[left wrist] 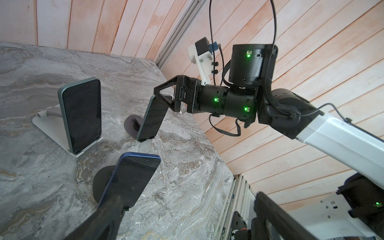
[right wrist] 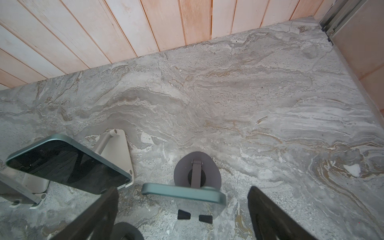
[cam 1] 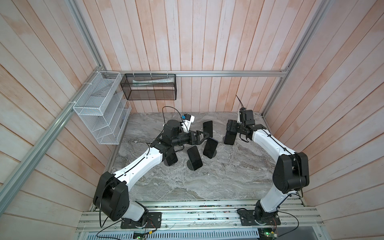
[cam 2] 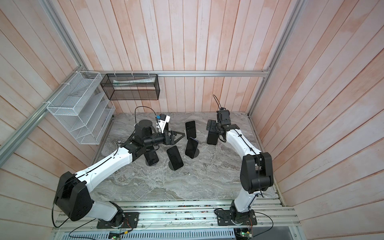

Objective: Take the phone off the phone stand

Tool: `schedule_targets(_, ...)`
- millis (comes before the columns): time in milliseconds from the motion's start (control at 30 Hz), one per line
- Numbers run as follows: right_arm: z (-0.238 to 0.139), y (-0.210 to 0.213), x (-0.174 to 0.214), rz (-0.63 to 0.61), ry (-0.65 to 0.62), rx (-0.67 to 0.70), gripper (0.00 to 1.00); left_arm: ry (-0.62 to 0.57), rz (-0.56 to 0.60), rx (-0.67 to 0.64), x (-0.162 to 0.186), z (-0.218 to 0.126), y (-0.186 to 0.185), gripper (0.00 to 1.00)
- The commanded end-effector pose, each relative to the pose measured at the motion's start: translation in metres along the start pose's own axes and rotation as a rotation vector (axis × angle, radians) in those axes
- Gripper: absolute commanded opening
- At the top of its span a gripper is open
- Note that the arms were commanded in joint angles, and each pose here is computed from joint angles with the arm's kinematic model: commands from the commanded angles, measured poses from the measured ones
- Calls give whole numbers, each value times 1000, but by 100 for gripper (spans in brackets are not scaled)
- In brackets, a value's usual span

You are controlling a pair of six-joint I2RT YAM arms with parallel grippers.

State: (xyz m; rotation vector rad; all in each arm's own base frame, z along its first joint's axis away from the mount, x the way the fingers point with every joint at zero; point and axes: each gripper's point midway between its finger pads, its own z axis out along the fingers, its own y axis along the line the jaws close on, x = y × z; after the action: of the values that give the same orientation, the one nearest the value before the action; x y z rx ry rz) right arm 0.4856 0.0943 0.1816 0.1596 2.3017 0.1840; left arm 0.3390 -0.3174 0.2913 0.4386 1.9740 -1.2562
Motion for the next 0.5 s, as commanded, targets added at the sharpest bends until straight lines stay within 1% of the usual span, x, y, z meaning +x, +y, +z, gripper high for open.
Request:
schedule_targets(0,13,1,9,-4,18,25,98,-18,7,17,-3,-3,-5,100)
schedule_targets(467,19,1,11,10,1,67,90,-28,0,13,-5,-5,-5,100)
